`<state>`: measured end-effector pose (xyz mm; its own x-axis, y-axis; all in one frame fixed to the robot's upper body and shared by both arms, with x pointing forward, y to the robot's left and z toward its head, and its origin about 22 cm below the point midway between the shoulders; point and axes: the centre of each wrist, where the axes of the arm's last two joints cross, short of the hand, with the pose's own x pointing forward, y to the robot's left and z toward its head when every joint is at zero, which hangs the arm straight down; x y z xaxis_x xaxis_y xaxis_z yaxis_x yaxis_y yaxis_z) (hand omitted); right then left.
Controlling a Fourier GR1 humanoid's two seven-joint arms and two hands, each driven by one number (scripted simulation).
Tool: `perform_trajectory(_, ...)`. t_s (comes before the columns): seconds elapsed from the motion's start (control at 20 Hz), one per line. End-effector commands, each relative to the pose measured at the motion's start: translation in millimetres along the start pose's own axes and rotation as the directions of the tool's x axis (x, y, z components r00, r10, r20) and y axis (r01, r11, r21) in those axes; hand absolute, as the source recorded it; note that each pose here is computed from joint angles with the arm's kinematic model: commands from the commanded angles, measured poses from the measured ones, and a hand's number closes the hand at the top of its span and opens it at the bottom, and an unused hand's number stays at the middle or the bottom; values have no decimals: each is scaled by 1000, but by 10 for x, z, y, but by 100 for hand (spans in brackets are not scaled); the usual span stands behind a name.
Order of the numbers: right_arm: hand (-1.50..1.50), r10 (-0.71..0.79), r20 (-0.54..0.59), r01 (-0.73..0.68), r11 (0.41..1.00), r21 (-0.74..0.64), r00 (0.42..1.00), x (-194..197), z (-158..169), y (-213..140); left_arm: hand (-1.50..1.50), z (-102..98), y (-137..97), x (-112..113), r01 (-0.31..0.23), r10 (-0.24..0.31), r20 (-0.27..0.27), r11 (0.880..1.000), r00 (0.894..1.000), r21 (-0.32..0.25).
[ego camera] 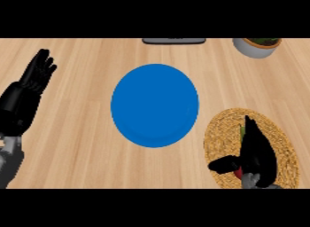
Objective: Pick the tomato from the placemat and place it in the plate
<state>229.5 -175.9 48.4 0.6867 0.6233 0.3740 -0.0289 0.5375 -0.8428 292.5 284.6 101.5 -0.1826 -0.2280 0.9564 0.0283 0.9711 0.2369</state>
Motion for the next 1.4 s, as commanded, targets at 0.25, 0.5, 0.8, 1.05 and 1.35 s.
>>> perform_trajectory(0.25,-150,165,-285,-159,986,44,944,-22,-134,-320,0,22,-53,-51,-12,12,5,1000,1000,-14)
perform_trajectory(0.5,-150,185,-331,-162,982,95,925,-304,-183,-138,0,-25,52,-3,-9,9,-1,1000,1000,-6)
perform_trajectory(0.8,-150,169,-327,-134,983,127,930,-177,-255,-129,0,-45,-2,52,8,-8,-1,1000,1000,-9)
perform_trajectory(1.05,-150,174,-309,-124,976,176,935,-386,-322,123,0,-70,11,25,-18,18,10,1000,1000,-16)
perform_trajectory(1.35,-150,220,-367,-156,968,195,904,-434,-276,276,0,54,-90,85,-6,6,4,1000,1000,-15)
